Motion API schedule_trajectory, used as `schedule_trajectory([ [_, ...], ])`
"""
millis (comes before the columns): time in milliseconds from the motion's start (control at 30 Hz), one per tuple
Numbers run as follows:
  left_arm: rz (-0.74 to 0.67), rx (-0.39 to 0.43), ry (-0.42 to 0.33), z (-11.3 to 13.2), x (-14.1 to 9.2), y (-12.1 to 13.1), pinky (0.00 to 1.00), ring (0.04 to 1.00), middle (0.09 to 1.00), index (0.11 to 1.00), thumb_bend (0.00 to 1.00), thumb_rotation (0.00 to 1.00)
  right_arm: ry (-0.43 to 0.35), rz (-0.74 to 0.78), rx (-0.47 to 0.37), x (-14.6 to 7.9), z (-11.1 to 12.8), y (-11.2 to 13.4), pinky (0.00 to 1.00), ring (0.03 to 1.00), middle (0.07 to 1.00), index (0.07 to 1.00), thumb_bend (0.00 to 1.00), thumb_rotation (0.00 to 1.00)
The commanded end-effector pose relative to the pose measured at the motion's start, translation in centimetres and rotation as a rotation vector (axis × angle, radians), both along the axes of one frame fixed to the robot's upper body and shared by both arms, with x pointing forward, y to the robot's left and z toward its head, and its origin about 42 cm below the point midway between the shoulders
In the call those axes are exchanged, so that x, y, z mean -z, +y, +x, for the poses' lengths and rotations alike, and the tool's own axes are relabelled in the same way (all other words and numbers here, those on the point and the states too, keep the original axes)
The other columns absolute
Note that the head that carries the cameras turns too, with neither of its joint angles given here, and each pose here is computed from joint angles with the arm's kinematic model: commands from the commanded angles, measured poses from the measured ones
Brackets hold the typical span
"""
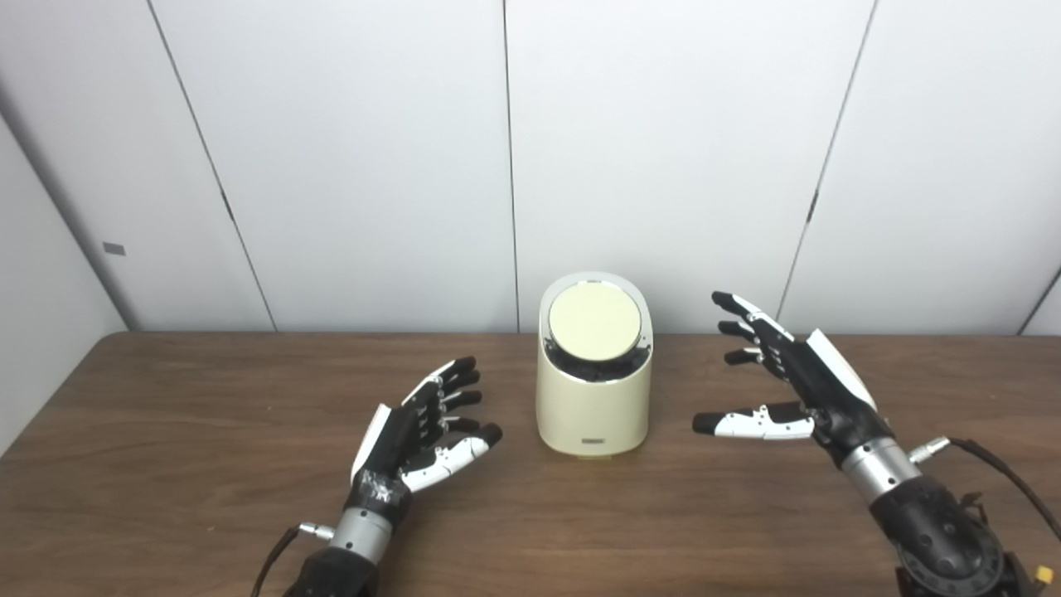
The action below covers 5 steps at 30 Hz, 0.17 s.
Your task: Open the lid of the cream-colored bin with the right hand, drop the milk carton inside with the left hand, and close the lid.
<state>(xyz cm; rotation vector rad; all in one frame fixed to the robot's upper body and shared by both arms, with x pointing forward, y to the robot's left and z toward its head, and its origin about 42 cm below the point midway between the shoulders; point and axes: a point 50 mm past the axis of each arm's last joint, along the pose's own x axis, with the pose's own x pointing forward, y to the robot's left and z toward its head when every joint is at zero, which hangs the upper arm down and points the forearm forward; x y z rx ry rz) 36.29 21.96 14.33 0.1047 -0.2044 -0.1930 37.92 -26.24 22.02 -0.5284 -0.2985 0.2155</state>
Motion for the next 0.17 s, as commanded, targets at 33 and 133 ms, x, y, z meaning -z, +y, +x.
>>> schedule_trajectory([
  [33,-0.014,0.030,-0.135,1.2,-2.8,0.0,0.71,0.830,0.877,0.923,0.75,0.31,-0.070,0.059,0.010,-0.8,-0.2,0.0,0.76,0.886,0.933,0.920,0.78,0.29],
  [133,-0.023,0.035,-0.149,1.3,-2.8,0.0,0.67,0.816,0.867,0.921,0.74,0.28,-0.051,0.082,0.017,0.1,-0.6,-0.2,0.77,0.884,0.927,0.926,0.79,0.30],
])
